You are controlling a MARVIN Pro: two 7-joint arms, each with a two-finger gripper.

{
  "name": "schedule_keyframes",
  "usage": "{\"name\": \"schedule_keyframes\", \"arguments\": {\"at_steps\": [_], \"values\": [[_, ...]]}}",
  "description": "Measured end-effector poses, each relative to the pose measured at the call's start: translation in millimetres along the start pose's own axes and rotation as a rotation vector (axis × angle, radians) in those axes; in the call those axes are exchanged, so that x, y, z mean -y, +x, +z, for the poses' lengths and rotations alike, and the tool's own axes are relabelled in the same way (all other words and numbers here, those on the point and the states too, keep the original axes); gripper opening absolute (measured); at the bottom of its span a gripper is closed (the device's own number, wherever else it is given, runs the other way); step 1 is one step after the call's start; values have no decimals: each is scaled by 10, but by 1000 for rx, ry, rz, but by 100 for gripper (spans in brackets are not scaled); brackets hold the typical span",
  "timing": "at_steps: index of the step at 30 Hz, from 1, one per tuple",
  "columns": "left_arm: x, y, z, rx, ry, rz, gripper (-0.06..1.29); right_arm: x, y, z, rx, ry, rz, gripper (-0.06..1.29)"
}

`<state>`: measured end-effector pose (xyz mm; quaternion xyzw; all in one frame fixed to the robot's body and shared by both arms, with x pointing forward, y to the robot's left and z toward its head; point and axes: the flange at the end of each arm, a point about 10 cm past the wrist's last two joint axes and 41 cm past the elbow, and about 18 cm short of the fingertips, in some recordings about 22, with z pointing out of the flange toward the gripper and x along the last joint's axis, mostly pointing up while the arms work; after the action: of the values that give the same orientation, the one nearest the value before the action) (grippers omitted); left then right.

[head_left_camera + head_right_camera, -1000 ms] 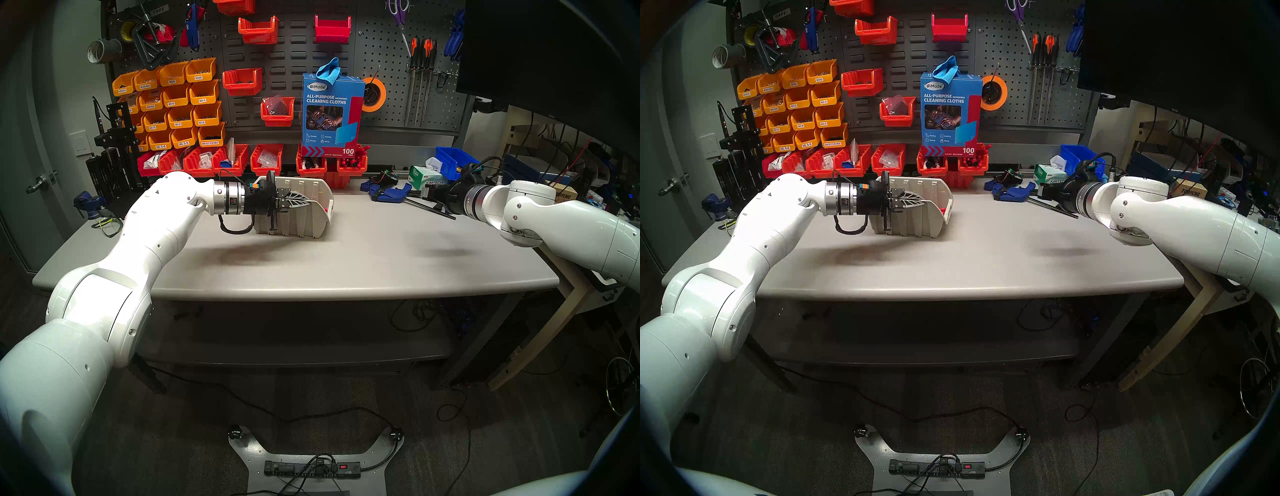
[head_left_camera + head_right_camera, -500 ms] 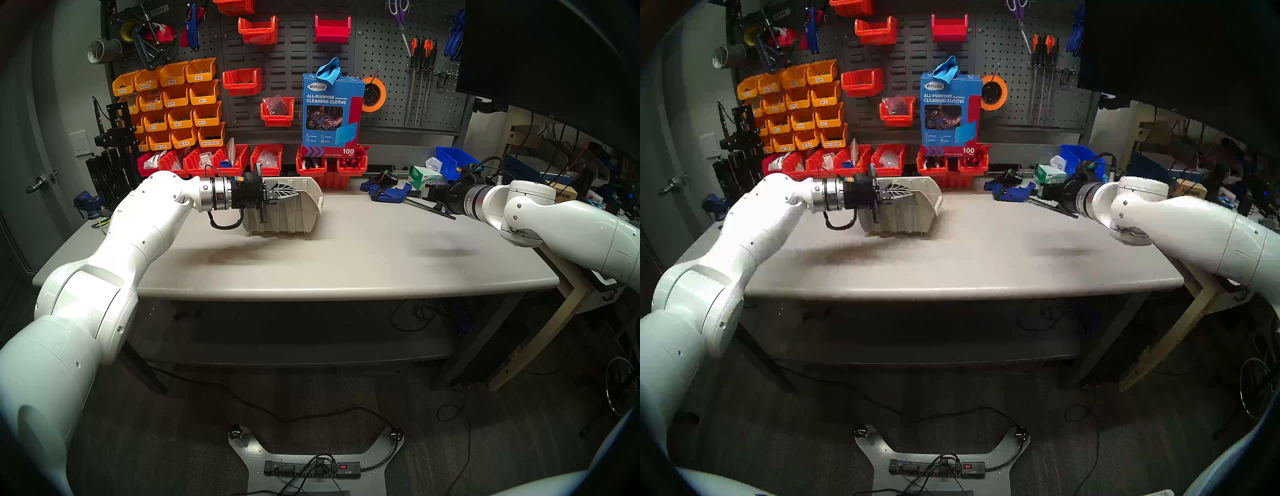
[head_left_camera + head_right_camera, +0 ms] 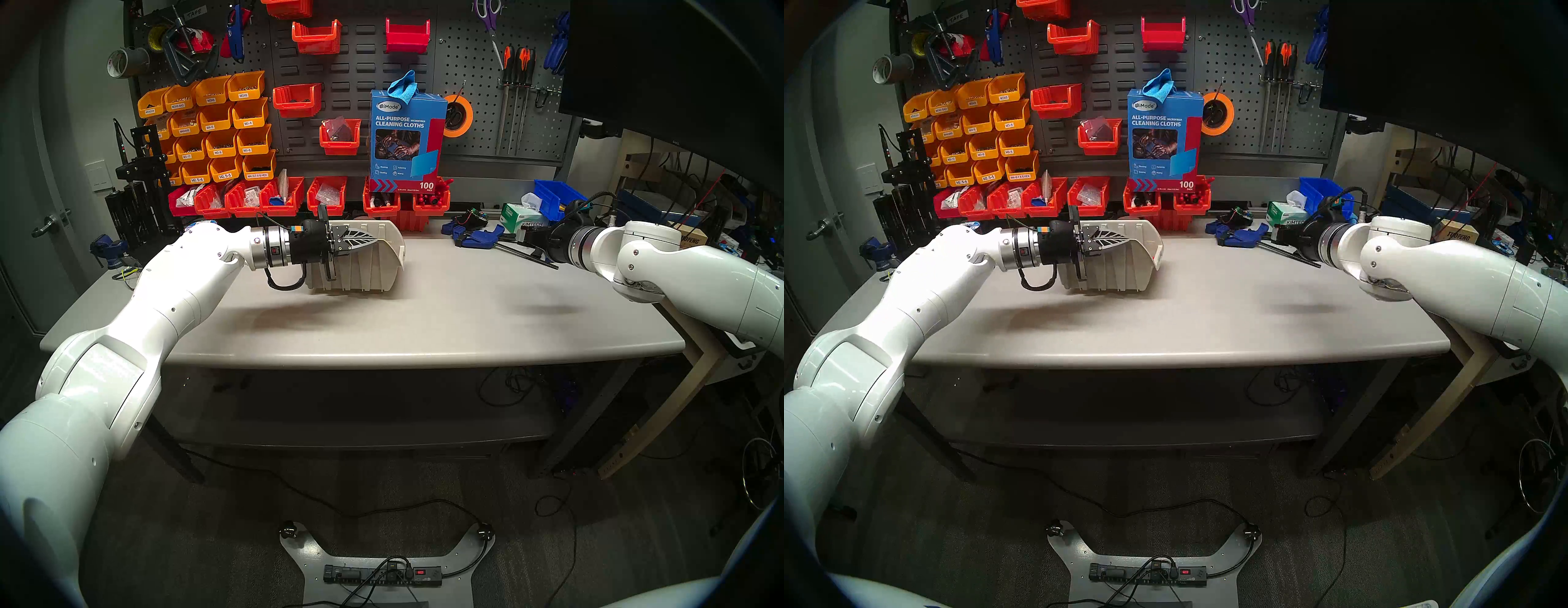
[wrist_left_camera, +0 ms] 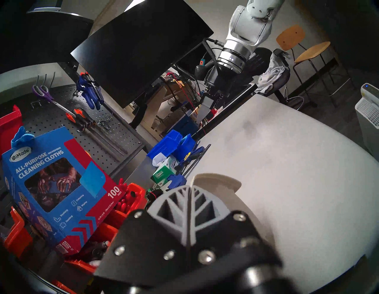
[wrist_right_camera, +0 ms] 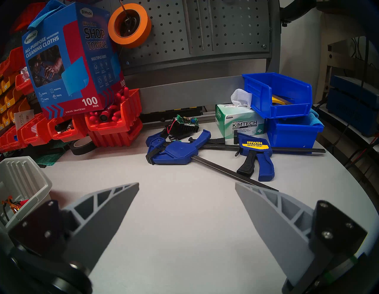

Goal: Take out tools from the storage box

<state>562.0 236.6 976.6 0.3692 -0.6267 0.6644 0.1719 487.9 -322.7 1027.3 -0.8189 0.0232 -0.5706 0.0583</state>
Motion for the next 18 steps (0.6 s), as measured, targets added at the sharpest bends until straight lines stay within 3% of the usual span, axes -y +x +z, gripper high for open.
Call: {"name": "schedule_keyframes", "arguments": {"at_steps": [6,18], "values": [[-156,0,-25,-13,-26,1,-2,0,0,0,0,0,0,121],[-181,38,-317,-2,-24,10,-2,0,0,0,0,0,0,121]]}}
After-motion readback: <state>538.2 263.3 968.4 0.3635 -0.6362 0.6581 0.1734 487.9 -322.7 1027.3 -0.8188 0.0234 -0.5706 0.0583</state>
